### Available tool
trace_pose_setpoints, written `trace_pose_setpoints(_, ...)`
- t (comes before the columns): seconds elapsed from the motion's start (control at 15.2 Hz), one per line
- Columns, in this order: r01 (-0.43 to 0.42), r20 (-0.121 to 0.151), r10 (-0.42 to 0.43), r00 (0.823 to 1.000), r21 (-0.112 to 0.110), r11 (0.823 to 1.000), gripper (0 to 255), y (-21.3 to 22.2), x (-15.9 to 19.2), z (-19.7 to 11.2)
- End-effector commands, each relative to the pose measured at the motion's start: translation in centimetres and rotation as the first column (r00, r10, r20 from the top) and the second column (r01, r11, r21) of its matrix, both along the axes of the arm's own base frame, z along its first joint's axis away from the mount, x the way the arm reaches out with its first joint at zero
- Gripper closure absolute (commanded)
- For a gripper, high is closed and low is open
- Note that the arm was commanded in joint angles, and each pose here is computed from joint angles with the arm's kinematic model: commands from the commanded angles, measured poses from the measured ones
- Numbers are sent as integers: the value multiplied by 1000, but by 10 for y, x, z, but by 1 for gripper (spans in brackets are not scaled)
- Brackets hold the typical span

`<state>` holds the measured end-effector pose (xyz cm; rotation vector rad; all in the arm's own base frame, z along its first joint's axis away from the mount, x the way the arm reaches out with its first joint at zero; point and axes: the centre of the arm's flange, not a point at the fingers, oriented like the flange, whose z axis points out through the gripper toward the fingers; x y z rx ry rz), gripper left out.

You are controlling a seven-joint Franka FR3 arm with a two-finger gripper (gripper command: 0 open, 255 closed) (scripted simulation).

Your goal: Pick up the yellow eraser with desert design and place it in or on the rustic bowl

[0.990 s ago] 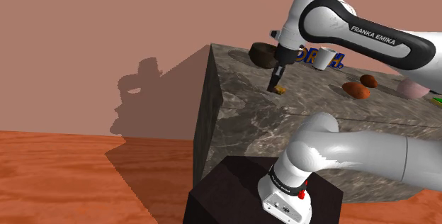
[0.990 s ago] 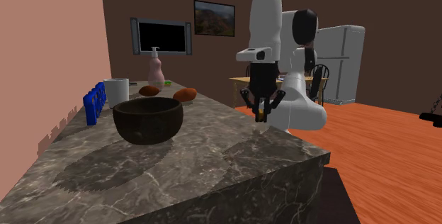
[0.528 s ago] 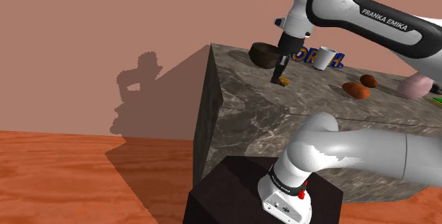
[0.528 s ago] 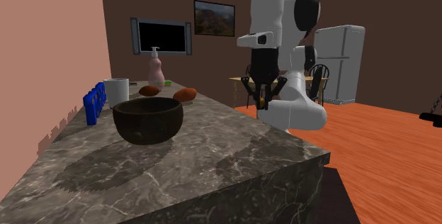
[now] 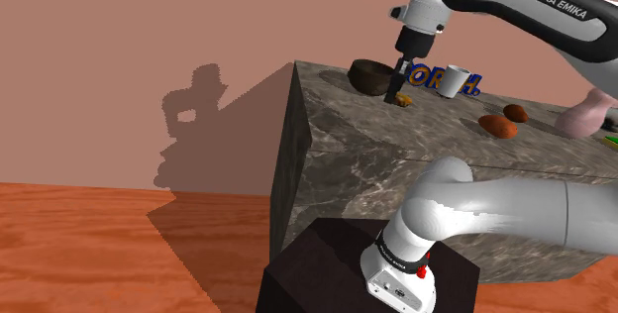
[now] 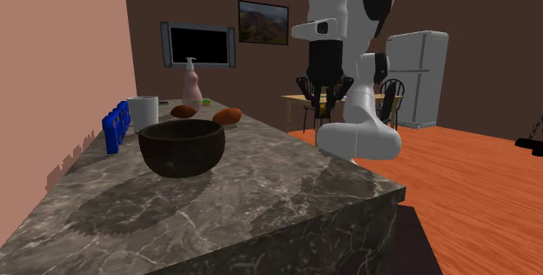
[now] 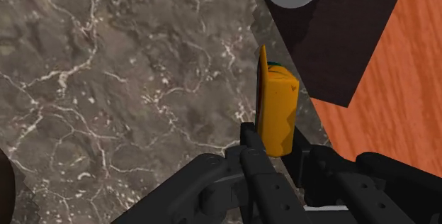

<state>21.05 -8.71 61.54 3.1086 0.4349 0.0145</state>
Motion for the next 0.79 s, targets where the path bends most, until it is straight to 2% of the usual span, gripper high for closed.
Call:
trace_pose_setpoints(0.0,0,0,0,1000,0,1000,255,0,0,12)
trace_pose_setpoints(0.73,0,0,0,1000,0,1000,255,0,0,65)
